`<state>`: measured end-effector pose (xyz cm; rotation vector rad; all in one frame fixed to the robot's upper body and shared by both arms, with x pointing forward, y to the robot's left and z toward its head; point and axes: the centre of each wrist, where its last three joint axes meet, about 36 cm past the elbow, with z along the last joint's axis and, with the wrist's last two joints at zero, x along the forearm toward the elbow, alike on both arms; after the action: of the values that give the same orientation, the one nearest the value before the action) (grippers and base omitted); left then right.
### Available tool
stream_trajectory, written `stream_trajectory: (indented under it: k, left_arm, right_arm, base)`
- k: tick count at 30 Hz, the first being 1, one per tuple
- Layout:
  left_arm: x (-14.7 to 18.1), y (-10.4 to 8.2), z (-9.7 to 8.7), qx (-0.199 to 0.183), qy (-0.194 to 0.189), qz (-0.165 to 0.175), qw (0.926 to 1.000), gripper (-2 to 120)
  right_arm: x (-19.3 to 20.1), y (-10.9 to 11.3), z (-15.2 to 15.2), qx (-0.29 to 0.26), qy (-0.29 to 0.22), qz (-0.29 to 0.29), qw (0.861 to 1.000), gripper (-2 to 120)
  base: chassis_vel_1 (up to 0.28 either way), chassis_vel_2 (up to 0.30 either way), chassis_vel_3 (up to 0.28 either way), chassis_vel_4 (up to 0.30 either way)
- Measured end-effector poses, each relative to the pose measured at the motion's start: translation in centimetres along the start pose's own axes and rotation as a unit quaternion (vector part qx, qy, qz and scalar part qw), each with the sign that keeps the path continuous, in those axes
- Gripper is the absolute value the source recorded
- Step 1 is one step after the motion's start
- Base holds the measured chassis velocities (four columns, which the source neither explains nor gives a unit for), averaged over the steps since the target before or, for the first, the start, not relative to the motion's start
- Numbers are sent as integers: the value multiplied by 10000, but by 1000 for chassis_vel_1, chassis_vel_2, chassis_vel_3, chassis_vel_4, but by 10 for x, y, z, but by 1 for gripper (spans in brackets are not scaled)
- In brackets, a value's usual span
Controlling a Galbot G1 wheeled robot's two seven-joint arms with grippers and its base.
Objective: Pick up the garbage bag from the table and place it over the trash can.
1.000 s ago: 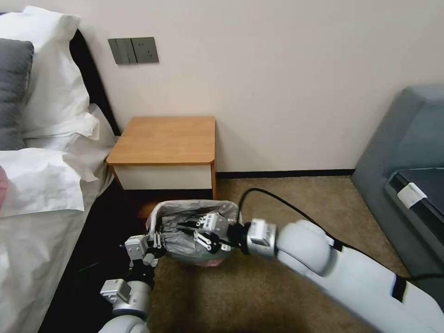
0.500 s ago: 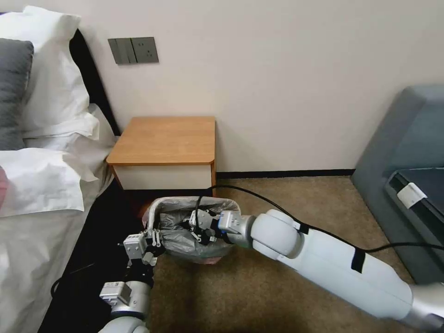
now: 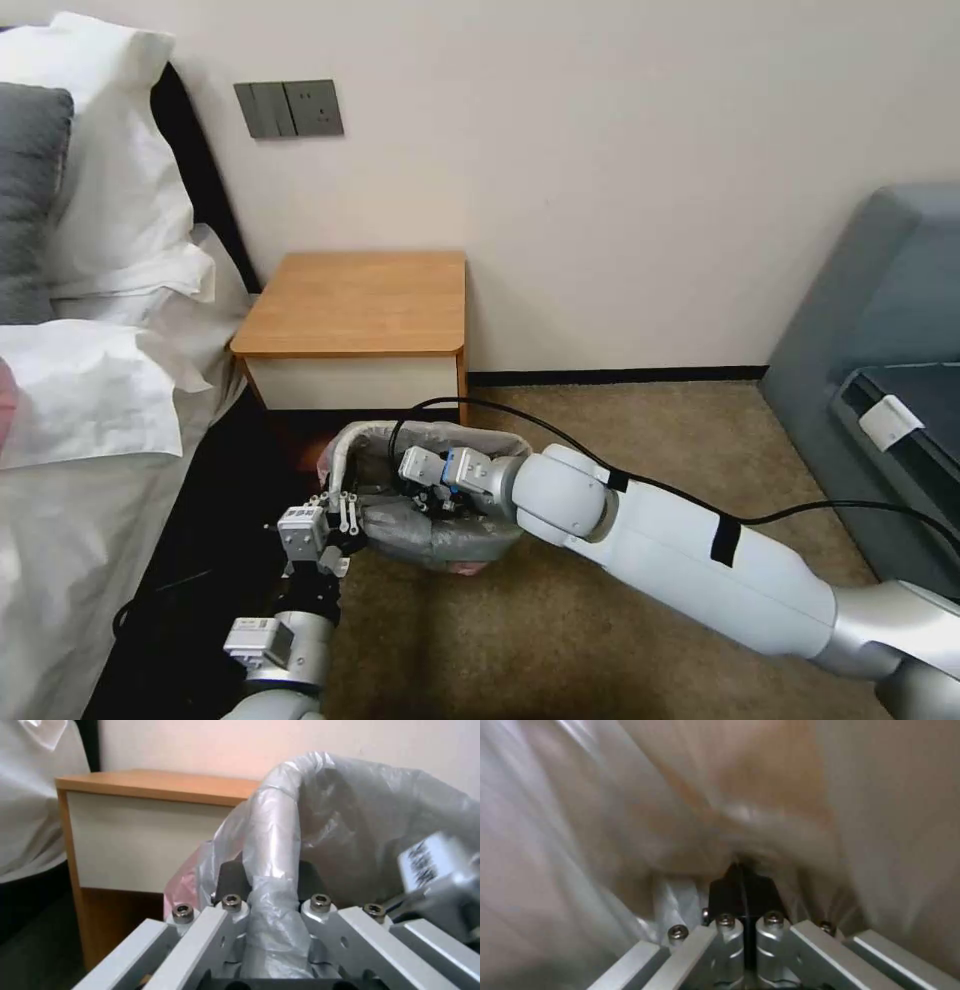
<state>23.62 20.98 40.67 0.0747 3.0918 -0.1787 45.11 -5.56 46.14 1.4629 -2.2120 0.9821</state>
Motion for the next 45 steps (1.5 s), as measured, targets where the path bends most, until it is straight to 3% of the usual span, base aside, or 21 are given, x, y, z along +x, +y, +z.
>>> stream_trajectory:
  k: [6, 13, 19, 21, 29, 32, 34, 36, 37, 39, 40, 41, 45]
  left_arm:
    - [-1, -2, -5, 20, -56, 4, 10000, 9]
    - [0, -3, -6, 58, -16, -32, 10000, 9]
    - [-1, 2, -2, 196, 152, -188, 9995, 9]
    - [-2, 9, -1, 399, 263, -349, 9983, 9]
    - [-6, 28, 1, 901, 516, -702, 9921, 9]
    - [-9, 34, 14, 1049, 786, -834, 9878, 9]
    - [-9, 35, 18, 1093, 872, -861, 9864, 9]
    - [-9, 30, 28, 1207, 1180, -841, 9821, 9]
    - [-9, 30, 28, 1207, 1180, -841, 9821, 9]
    - [-6, 22, 34, 1268, 1411, -788, 9787, 9]
    - [-4, 15, 38, 1301, 1579, -733, 9761, 9]
    - [-4, 15, 38, 1301, 1579, -733, 9761, 9]
    - [4, -7, 46, 1313, 1955, -719, 9692, 9]
  right_arm:
    - [-7, 5, 8, 156, 403, 78, 9990, 0]
    - [-15, 9, 9, 316, 516, 201, 9980, 0]
    - [-1, 9, -2, 324, 286, 257, 9987, 0]
    - [16, 10, -10, 247, 59, 222, 9994, 0]
    - [53, 19, -31, -781, -706, -34, 9944, 0]
    - [77, 16, -39, -1451, -1223, 133, 9817, 0]
    - [83, 16, -39, -1559, -1362, 218, 9781, 0]
    - [107, 26, -27, -1955, -2002, 647, 9579, 0]
    - [107, 26, -27, -1955, -2002, 647, 9579, 0]
    - [118, 42, -10, -2105, -2167, 1061, 9473, 0]
    - [125, 58, 5, -2197, -2235, 1417, 9390, 7]
    - [125, 58, 5, -2197, -2235, 1417, 9390, 7]
    - [141, 107, 49, -2249, -2236, 2883, 9035, 25]
  base:
    - [0, 0, 0, 0]
    - [0, 0, 0, 0]
    - [0, 0, 0, 0]
    - [0, 0, 0, 0]
    - [0, 0, 0, 0]
    - [0, 0, 0, 0]
    - [0, 0, 0, 0]
    - [0, 0, 0, 0]
    - [0, 0, 0, 0]
    - [0, 0, 0, 0]
    - [0, 0, 0, 0]
    - [0, 0, 0, 0]
    - [0, 0, 0, 0]
